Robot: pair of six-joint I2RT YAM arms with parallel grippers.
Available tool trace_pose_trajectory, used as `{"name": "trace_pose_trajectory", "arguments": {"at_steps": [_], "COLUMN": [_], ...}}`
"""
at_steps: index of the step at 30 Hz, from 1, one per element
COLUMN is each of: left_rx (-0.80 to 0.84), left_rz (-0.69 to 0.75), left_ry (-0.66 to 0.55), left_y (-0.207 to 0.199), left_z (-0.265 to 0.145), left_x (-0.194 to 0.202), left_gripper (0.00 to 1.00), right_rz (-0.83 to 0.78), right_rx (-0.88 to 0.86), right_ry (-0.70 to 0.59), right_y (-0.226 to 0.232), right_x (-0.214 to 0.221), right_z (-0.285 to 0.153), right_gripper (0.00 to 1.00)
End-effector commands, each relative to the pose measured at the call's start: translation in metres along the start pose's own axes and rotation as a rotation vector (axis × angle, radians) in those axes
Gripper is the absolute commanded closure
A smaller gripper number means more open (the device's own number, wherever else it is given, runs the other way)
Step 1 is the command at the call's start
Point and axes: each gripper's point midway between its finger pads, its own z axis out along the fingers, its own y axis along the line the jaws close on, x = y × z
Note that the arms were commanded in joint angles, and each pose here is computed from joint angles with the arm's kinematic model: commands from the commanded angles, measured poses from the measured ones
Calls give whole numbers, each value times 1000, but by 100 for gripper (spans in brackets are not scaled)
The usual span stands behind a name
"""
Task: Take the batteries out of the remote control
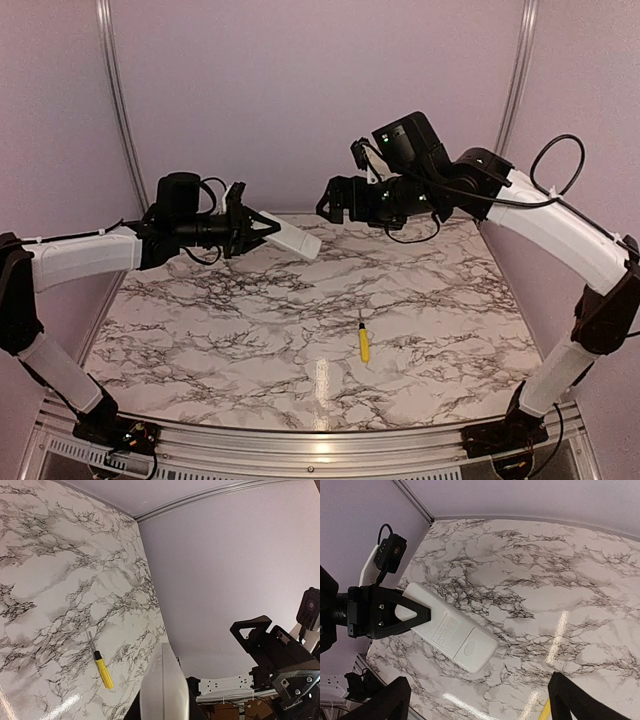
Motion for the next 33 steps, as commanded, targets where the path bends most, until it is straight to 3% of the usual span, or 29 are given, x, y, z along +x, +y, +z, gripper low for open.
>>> {"name": "trace_pose_trajectory", "arguments": {"at_steps": [1,12,18,33], "left_rx": [97,478,427,418], "left_rz": [-55,-80,-84,-127], "left_ry": [-16,0,7,-10], "left_y": [-20,-84,-74,-59], "left_z": [-13,-39,-31,-26], "left_x": [-8,-10,-11,-11], "left_gripper": [100,100,100,100], "right_rz": [202,394,419,441], "right_rx": [-139,-325,-398,-409], "right_ry": [-56,20,43,72], "right_y": [8,24,41,45], "right_x": [-15,-6,-14,-11], "right_z": [-13,1,4,17], "right_gripper": [6,19,24,48]}}
